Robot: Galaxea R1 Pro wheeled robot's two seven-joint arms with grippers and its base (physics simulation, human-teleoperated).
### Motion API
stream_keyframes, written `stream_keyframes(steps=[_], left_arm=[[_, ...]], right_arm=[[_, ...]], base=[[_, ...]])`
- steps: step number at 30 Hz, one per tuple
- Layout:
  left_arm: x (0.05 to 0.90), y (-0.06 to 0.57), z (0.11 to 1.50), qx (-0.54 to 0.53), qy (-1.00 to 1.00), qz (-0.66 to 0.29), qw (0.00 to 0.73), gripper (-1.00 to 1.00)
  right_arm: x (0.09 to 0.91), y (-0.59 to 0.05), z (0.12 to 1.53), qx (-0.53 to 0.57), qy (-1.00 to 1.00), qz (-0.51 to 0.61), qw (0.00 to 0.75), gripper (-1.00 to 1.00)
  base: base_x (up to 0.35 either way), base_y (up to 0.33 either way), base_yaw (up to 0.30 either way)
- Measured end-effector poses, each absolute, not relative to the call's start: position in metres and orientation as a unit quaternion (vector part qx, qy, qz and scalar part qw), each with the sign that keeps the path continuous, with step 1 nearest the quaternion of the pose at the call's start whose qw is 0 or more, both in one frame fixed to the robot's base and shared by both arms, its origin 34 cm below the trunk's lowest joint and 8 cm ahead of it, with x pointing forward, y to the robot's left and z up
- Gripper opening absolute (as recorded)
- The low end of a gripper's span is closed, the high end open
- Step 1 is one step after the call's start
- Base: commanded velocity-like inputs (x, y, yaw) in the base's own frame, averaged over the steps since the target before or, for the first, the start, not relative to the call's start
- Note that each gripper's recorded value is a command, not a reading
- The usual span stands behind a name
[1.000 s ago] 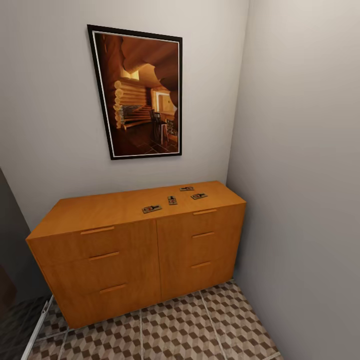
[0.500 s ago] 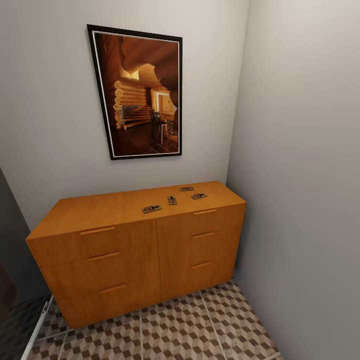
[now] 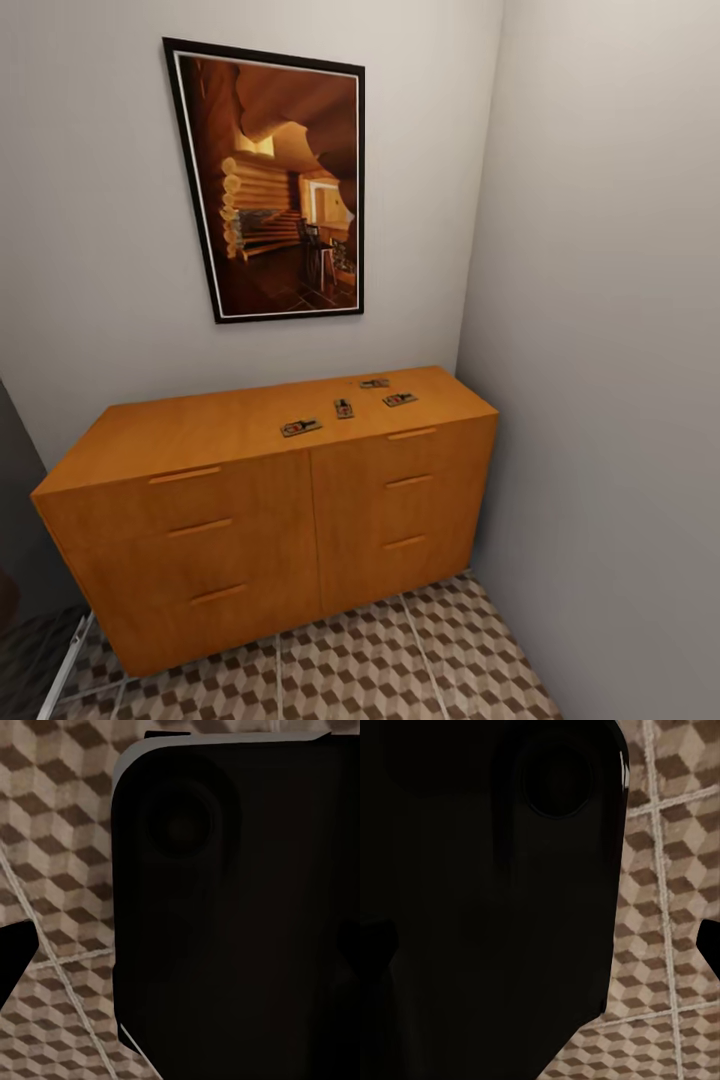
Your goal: Take the four mousetraps from the cabinet in the bathroom and place them on the bathroom floor. Make sure all four end up on the same floor surface, and ensure that at least two of them are either under or directly next to the same bathroom sink.
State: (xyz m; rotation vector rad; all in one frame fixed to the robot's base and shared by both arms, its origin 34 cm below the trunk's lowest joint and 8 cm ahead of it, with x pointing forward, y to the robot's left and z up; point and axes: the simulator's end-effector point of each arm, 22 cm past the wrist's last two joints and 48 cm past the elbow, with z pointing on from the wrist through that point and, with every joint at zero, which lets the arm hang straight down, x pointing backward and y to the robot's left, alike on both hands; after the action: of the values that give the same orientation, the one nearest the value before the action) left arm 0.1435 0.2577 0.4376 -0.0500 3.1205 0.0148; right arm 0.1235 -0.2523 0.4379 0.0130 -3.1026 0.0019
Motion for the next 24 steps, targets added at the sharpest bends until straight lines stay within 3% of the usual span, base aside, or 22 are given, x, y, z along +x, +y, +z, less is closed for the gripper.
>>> stream_keyframes(steps=[24], left_arm=[[0.1434,0.2587,0.4376,-0.016,1.000,0.006,0.010,1.00]], right_arm=[[0.1235,-0.2523,0.4379,0.004,-1.000,0.001,0.020,1.00]], base=[[0.017,0.000,0.000]])
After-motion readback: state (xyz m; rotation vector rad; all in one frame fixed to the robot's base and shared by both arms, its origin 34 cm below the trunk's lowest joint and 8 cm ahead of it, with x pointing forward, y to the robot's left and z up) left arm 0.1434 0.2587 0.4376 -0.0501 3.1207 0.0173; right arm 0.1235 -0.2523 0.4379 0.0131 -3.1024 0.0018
